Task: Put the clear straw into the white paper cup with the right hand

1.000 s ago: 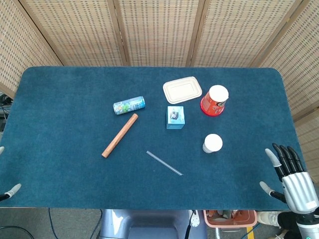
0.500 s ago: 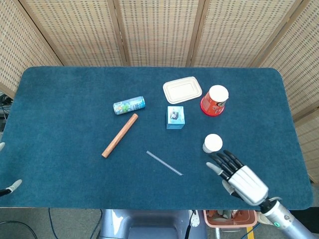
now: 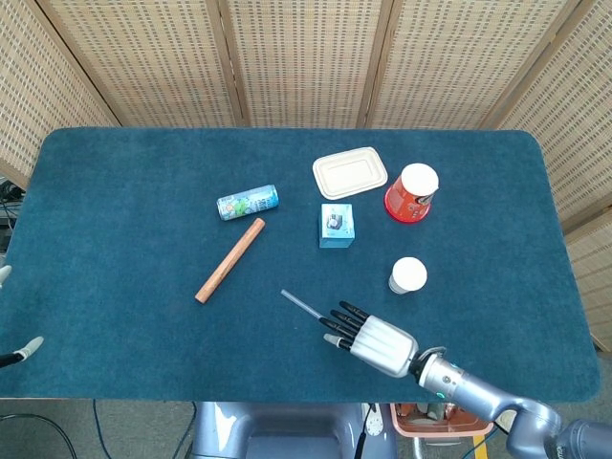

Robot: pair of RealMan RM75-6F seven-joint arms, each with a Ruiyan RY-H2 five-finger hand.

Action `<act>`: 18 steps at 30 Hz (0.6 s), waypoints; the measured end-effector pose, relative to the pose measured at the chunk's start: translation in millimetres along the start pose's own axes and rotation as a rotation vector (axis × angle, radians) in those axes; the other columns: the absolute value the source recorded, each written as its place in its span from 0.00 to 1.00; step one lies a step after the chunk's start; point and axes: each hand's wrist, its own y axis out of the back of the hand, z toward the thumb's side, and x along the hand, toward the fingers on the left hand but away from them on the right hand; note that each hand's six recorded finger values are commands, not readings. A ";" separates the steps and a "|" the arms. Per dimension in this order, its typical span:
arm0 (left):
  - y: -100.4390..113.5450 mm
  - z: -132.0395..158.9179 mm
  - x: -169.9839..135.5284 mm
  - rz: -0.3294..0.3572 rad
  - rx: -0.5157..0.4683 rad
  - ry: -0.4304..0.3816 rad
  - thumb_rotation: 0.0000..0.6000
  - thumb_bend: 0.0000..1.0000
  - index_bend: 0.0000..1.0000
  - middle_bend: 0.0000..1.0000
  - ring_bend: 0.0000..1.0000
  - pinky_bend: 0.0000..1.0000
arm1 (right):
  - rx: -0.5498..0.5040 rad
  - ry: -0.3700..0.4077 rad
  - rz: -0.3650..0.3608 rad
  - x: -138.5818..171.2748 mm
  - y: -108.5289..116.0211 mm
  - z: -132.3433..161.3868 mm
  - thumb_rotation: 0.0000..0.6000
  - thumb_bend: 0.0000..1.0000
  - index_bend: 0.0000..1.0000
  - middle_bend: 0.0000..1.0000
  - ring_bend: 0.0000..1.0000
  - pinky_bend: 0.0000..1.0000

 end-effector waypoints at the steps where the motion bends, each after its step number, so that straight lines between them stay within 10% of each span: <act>1: -0.6 -0.3 0.9 -0.004 -0.001 0.001 1.00 0.15 0.00 0.00 0.00 0.00 | 0.020 0.003 0.012 -4.7 -3.1 1.1 1.00 0.91 0.20 0.03 0.00 0.00; 18: -5.6 0.7 5.5 -0.028 0.002 0.003 1.00 0.15 0.00 0.00 0.00 0.00 | 0.160 -0.026 0.166 -23.4 -44.8 0.9 1.00 0.91 0.29 0.00 0.00 0.00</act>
